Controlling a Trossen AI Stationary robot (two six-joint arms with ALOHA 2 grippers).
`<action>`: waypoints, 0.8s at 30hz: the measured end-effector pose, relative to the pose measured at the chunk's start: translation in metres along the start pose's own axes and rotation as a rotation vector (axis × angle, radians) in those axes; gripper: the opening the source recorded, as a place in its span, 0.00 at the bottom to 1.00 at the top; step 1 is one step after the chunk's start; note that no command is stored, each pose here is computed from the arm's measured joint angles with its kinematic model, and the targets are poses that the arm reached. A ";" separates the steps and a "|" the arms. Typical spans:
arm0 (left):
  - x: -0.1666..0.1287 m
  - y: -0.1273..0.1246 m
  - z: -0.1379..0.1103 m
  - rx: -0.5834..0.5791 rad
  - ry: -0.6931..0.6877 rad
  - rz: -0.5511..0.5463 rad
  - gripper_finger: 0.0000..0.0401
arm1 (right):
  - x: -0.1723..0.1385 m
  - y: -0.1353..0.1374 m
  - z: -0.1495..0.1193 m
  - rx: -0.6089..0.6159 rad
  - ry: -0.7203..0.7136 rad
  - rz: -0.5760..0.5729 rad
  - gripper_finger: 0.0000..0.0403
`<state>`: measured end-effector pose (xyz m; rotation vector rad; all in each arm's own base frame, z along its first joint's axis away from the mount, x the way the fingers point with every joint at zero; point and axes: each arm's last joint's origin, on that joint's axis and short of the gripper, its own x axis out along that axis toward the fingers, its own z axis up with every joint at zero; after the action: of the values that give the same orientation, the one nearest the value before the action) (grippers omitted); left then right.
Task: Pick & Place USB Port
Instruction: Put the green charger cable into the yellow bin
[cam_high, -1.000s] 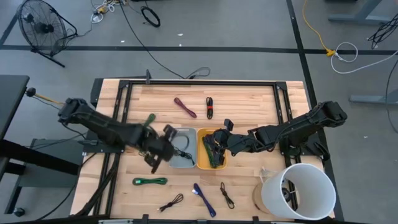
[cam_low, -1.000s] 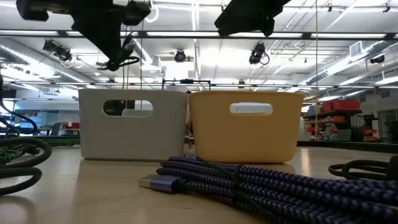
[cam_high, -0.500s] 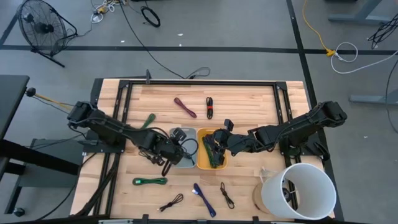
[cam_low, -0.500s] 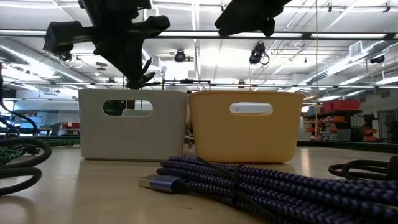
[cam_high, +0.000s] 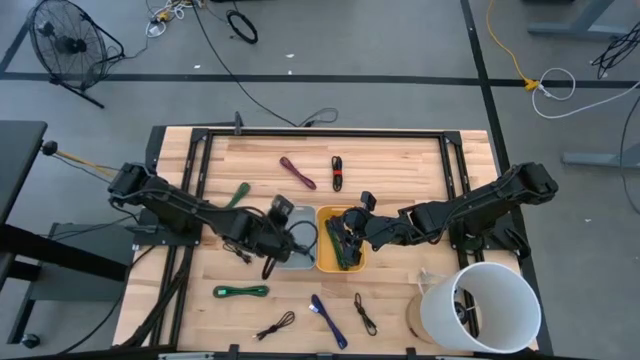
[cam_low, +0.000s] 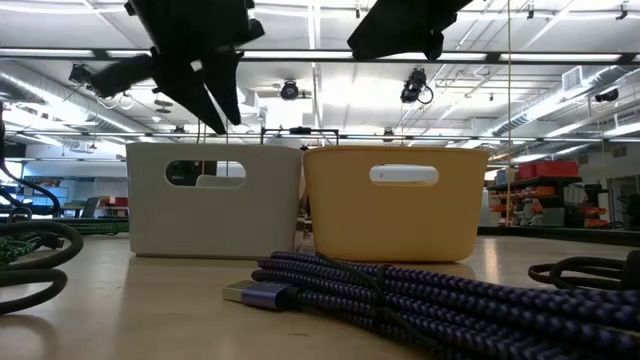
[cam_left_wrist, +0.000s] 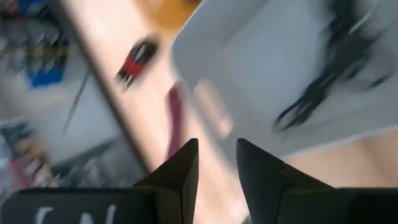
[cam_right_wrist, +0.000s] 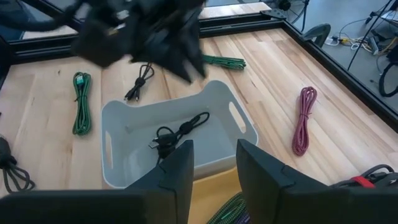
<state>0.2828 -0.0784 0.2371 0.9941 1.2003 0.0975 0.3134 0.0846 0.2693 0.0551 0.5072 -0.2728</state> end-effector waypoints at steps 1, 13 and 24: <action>0.000 0.001 -0.003 -0.016 0.035 0.025 0.29 | 0.000 0.000 0.000 0.000 0.000 0.000 0.31; -0.018 0.054 -0.086 -0.760 0.215 -0.008 0.28 | 0.000 0.000 0.000 -0.002 0.004 -0.001 0.31; -0.006 0.043 -0.154 -1.352 0.402 -0.307 0.28 | 0.000 0.000 -0.001 -0.006 0.009 -0.003 0.31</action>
<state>0.1739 0.0352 0.2688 -0.4152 1.2671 0.7754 0.3129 0.0844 0.2685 0.0501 0.5170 -0.2741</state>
